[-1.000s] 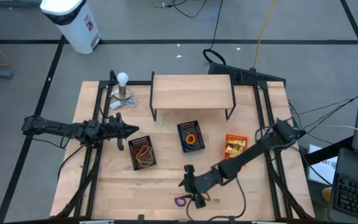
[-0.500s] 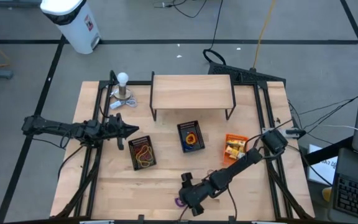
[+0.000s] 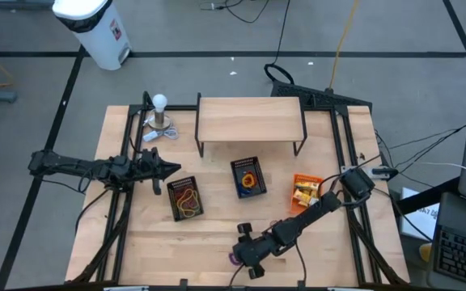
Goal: Pick & Place Office Desk Supplies
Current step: Put the purple spring rubberband into the right black
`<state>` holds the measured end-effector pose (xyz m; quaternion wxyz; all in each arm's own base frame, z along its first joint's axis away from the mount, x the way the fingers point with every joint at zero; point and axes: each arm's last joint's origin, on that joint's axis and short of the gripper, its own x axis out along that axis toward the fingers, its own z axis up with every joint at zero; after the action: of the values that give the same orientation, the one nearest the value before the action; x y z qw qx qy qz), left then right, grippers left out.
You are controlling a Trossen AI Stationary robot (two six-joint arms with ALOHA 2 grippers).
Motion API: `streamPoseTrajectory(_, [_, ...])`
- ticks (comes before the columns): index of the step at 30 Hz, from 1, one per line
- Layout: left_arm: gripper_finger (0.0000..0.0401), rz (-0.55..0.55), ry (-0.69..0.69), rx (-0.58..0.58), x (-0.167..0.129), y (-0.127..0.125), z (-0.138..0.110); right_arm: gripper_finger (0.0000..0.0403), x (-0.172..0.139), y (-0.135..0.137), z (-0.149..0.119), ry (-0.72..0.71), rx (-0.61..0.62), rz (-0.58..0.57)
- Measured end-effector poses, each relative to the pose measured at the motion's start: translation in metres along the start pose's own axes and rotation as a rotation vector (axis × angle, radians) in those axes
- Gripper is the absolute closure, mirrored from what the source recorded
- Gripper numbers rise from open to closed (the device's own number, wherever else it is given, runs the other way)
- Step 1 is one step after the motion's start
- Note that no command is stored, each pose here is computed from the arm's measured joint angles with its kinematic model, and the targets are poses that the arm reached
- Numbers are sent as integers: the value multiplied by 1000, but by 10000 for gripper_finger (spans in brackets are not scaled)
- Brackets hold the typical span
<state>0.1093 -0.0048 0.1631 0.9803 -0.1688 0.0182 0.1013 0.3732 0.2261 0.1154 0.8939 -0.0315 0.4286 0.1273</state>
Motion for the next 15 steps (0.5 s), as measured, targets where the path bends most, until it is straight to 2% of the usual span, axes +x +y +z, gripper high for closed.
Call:
streamPoseTrajectory(4, [377,0,0,7,0,0,0,362,2,-5,-3,17,28,18])
streamPoseTrajectory(6, [377,0,0,10,0,0,0,386,2,-7,-3,22,32,37])
streamPoseTrajectory(11, [377,0,0,22,0,0,0,376,-15,-11,6,15,19,58])
streamPoseTrajectory(15, [377,0,0,23,0,0,0,387,-63,-12,33,-97,-54,73])
